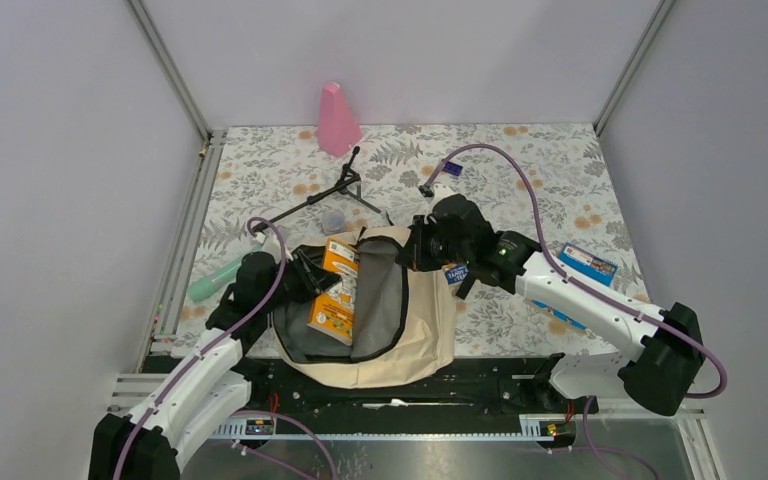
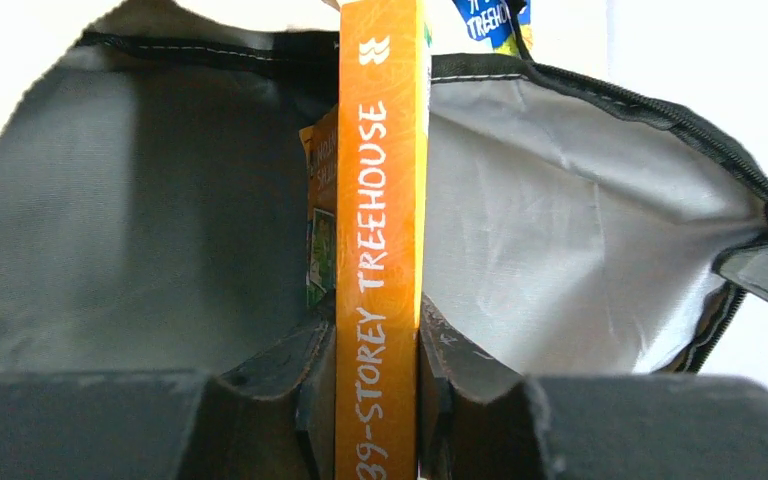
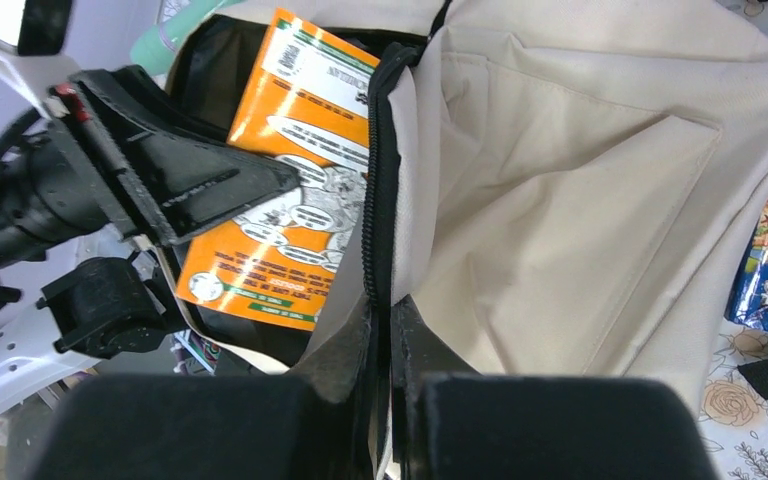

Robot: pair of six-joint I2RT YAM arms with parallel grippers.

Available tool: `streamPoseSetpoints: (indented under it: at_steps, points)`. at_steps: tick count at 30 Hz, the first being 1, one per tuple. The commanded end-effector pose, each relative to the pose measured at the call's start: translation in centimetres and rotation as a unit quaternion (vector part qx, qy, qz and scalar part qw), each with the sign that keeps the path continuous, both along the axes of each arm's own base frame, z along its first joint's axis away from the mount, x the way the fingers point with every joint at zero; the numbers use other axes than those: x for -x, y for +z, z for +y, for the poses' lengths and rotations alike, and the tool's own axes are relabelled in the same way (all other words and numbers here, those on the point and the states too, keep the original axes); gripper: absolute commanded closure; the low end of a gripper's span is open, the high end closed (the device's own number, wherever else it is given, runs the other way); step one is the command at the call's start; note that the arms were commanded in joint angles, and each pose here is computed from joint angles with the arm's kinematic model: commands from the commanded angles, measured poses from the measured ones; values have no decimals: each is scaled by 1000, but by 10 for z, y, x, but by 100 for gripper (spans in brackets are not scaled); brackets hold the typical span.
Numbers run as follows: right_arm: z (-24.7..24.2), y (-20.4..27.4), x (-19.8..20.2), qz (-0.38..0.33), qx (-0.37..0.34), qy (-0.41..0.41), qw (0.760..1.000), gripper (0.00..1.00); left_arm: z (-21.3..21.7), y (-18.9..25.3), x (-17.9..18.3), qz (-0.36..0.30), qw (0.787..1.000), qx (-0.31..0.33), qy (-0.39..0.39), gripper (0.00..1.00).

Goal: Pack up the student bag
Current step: Place the book in the student bag.

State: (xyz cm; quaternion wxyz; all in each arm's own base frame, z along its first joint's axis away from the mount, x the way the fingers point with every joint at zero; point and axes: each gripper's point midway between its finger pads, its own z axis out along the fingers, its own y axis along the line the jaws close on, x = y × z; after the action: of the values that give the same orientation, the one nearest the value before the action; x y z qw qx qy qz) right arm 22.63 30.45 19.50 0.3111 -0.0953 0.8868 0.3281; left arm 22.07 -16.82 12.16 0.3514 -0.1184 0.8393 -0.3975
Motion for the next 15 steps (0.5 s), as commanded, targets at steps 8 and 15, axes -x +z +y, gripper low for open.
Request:
streamPoseSetpoints:
  at_steps: [8, 15]
  points:
    - [12, 44, -12, -46, -38, -1, 998, 100, 27, -24, -17, -22, 995, -93, 43, 100]
    - [13, 36, -12, -36, -33, -1, 999, 100, 31, -45, -17, 5, 992, -122, 39, 79]
